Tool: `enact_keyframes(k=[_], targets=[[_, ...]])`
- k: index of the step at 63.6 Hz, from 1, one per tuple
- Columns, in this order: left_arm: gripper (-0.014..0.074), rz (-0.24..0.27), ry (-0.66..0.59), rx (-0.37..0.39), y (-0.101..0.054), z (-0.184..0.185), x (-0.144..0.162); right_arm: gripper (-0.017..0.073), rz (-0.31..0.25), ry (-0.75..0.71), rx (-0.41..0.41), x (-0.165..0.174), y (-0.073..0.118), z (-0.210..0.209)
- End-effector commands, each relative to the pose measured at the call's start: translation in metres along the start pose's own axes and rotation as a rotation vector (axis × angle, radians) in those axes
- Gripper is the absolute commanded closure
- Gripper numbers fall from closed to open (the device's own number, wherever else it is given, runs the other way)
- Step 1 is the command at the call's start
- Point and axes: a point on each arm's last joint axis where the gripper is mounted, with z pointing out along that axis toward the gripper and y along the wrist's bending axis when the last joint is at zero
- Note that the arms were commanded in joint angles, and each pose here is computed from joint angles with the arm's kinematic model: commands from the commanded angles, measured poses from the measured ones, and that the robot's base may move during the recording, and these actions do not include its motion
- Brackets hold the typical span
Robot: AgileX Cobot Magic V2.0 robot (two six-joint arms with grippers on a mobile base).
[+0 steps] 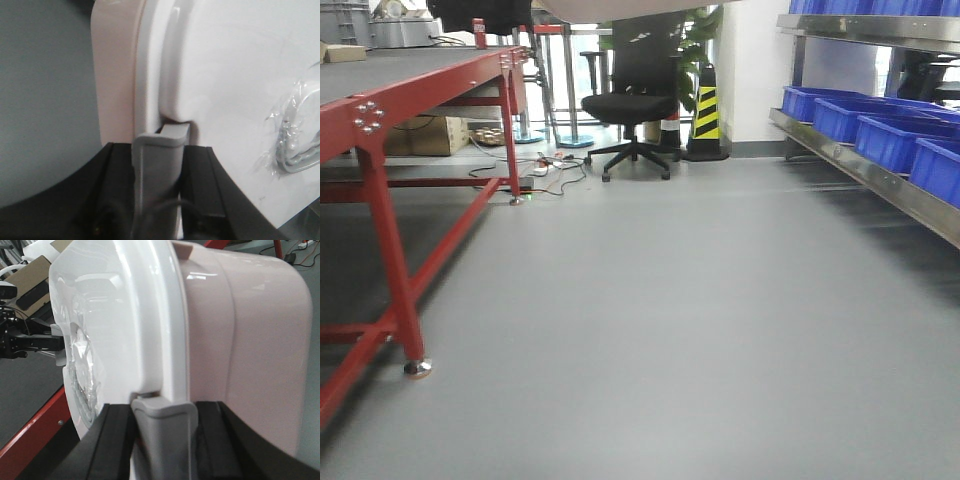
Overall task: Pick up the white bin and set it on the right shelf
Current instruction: 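Hold the bin and drive the base toward the steel shelving rack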
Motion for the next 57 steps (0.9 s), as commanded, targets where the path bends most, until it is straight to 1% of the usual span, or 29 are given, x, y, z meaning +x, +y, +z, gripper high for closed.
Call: enact_keyframes(k=[1, 57], targets=[[0.072, 0.071, 0.015, 0.314, -0.0641, -0.0117, -0.0054, 0.0487, 0.026, -0.003, -0.346, -0.0046, 0.0516, -0.01], [0.072, 0.07, 0.009, 0.309, -0.0637, -0.0116, -0.006, 0.0487, 0.026, -0.005, -0.346, -0.0048, 0.0515, -0.01]])
